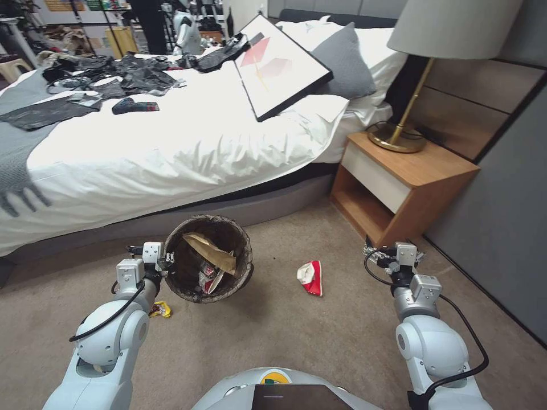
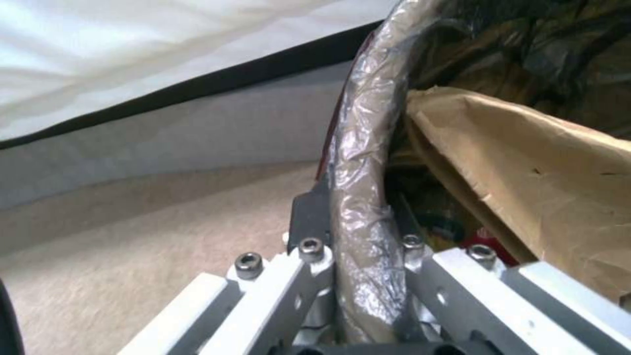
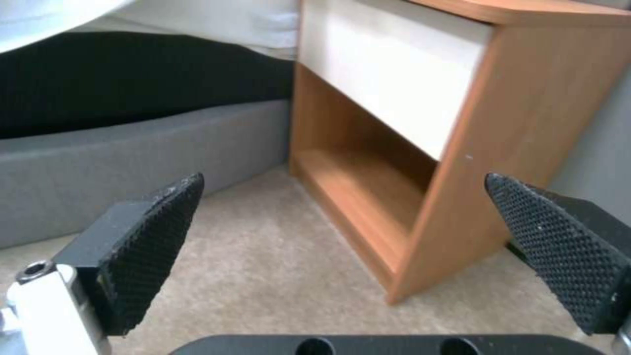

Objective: Pick up the trash bin, then pick up the garbage from the floor and place it into the trash bin.

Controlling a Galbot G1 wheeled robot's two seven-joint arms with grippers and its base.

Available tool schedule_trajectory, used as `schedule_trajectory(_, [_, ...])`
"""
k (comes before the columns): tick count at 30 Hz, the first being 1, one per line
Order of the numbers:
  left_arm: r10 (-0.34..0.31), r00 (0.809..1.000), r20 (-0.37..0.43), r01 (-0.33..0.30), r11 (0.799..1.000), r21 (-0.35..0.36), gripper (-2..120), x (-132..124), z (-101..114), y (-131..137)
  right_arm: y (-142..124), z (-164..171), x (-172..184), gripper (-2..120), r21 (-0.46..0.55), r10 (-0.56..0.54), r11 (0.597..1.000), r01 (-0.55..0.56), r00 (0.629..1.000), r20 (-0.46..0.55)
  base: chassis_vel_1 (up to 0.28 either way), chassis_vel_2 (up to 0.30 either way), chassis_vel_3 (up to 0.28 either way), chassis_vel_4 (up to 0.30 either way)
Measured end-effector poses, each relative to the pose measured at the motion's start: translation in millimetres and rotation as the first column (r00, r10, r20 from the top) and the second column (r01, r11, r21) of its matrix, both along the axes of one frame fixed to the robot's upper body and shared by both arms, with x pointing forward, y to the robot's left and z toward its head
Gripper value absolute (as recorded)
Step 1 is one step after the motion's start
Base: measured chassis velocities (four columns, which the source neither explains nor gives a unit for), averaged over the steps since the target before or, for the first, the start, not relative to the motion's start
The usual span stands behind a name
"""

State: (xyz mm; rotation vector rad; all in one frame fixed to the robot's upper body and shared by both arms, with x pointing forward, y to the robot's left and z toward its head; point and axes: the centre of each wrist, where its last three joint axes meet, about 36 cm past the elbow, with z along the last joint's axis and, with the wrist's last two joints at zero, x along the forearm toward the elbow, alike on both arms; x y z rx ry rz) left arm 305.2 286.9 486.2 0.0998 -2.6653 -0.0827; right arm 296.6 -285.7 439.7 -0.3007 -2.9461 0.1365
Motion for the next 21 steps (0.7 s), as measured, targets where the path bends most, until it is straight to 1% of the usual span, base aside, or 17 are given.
schedule_trajectory(6, [0.003,1.000,0.000,-0.003,1.000,0.001,3,0.7,-0.3,1.1,0.3,2.0,-1.3,100,-0.009,0.003,1.000,-0.003,1.000,0.021,0.034,0.023,0.027,0.018])
schedule_trajectory(7, [0.004,1.000,-0.001,-0.004,1.000,0.000,3,0.9,-0.8,1.1,1.5,1.8,-1.1,100,-0.043,-0.010,0.999,0.011,1.000,0.024,0.000,0.000,0.000,0.000])
schedule_trajectory(8, [0.004,1.000,-0.001,-0.004,1.000,0.000,3,0.9,-0.8,1.1,1.5,1.8,-1.1,100,-0.043,-0.010,0.999,0.011,1.000,0.024,0.000,0.000,0.000,0.000])
schedule_trajectory(10, [0.006,1.000,-0.004,-0.006,1.000,-0.001,3,1.0,-1.9,1.1,8.4,0.0,-2.4,100,-0.133,-0.038,0.990,0.045,0.998,0.052,0.000,0.000,0.000,0.000])
schedule_trajectory(11, [0.006,1.000,-0.004,-0.006,1.000,-0.001,3,1.0,-1.9,1.1,8.4,0.0,-2.4,100,-0.133,-0.038,0.990,0.045,0.998,0.052,0.000,0.000,0.000,0.000])
schedule_trajectory(13, [0.007,1.000,-0.005,-0.007,1.000,-0.004,3,0.7,-2.6,0.5,12.8,4.2,-0.3,100,-0.151,-0.037,0.987,0.050,0.996,0.085,0.000,0.000,0.000,0.000])
schedule_trajectory(15, [0.006,1.000,-0.006,-0.006,1.000,-0.004,3,0.8,-3.1,0.0,14.8,9.7,6.4,100,-0.139,-0.046,0.989,0.057,0.996,0.081,0.000,0.000,0.000,0.000])
schedule_trajectory(16, [0.006,1.000,-0.006,-0.006,1.000,-0.004,3,0.8,-3.2,-0.3,15.6,14.9,12.8,100,-0.114,-0.049,0.992,0.056,0.997,0.062,0.000,0.000,0.000,0.000])
schedule_trajectory(17, [0.006,1.000,-0.006,-0.006,1.000,-0.004,3,0.8,-3.2,-0.3,15.6,14.9,12.8,100,-0.114,-0.049,0.992,0.056,0.997,0.062,0.000,0.000,0.000,0.000])
schedule_trajectory(19, [0.006,1.000,-0.006,-0.006,1.000,-0.002,3,0.8,-3.1,-0.5,14.1,32.3,34.2,100,-0.033,-0.085,0.996,0.083,0.995,-0.058,0.000,0.000,0.000,0.000])
schedule_trajectory(20, [0.006,1.000,-0.006,-0.006,1.000,-0.002,3,0.8,-3.1,-0.5,14.1,32.3,34.2,100,-0.033,-0.085,0.996,0.083,0.995,-0.058,0.000,0.000,0.000,0.000])
schedule_trajectory(21, [0.007,1.000,-0.006,-0.007,1.000,0.000,3,0.8,-3.0,-0.1,12.0,39.9,46.8,100,0.025,-0.092,0.995,0.096,0.986,-0.138,0.000,0.000,0.000,0.000])
